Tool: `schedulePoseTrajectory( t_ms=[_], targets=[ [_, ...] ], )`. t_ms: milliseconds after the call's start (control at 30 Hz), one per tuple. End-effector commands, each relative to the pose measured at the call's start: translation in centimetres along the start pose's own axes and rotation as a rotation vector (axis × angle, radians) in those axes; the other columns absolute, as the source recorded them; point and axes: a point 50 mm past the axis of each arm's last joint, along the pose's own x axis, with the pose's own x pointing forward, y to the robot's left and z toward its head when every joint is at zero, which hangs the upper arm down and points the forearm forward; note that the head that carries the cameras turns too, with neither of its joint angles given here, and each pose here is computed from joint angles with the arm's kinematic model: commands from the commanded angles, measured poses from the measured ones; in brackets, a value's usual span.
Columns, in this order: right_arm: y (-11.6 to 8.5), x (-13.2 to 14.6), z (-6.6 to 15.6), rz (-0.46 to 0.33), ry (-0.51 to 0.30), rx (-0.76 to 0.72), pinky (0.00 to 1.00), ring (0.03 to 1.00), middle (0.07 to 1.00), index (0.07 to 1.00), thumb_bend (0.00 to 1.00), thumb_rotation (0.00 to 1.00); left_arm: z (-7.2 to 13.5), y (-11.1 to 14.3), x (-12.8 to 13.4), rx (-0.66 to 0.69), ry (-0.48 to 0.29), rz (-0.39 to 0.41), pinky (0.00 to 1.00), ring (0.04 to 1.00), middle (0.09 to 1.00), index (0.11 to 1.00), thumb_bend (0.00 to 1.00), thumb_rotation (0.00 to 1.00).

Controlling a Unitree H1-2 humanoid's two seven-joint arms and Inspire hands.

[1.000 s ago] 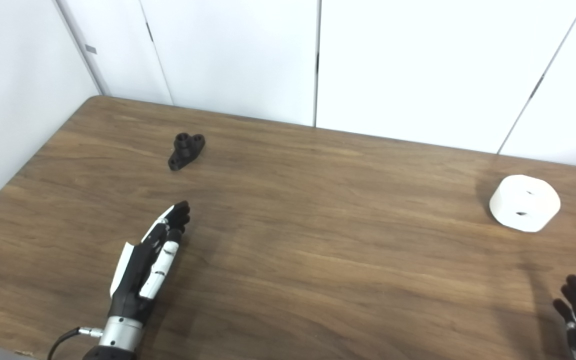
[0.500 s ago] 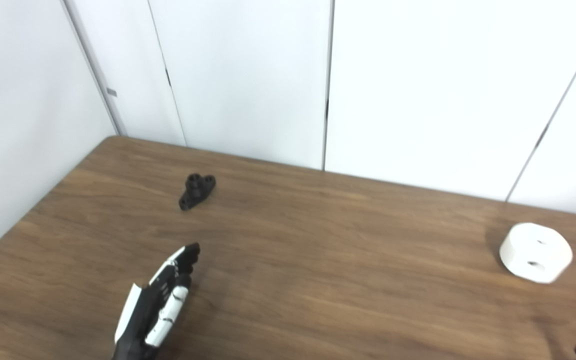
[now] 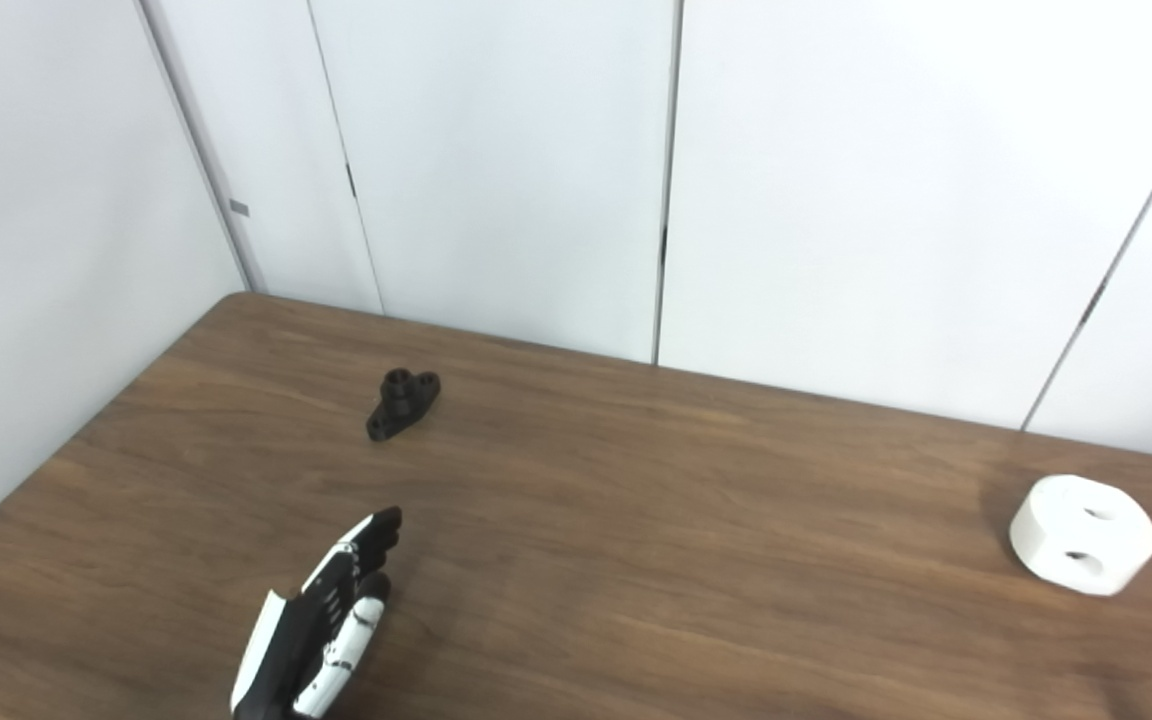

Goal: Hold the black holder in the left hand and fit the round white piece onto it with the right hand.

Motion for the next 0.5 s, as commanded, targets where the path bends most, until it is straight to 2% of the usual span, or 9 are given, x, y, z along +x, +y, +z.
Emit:
schedulePoseTrajectory(
  t_ms=[0,67,233,367,467],
  targets=[
    [-0.7,-1.3,-1.3,-0.014,0.048,-0.003,0.97,0.948,0.942,0.931,0.6,0.91,-0.3,-1.9,-2.3,-0.03,0.077,0.051,0.89,0.912,0.912,0.888,0.37,0.55],
    [-0.7,-1.4,-1.2,-0.012,0.05,-0.01,0.97,0.945,0.937,0.927,0.61,0.91,0.1,-1.8,-2.3,0.013,0.073,0.062,0.87,0.902,0.902,0.881,0.42,0.39],
    [-0.6,-1.6,-0.8,-0.013,0.057,-0.019,1.0,0.953,0.935,0.933,0.63,0.93,1.5,-1.4,-2.0,0.11,0.02,0.13,0.83,0.868,0.872,0.842,0.57,0.11],
    [-0.5,-1.6,-0.7,-0.012,0.057,-0.018,1.0,0.948,0.932,0.926,0.62,0.93,2.5,-0.7,-1.1,0.181,-0.004,0.169,0.82,0.855,0.852,0.824,0.66,0.02],
    [-0.3,-1.5,-0.7,-0.007,0.049,-0.017,0.98,0.936,0.929,0.926,0.62,0.93,3.2,0.0,-0.1,0.241,-0.018,0.196,0.81,0.849,0.841,0.817,0.7,0.0]
  ],
)
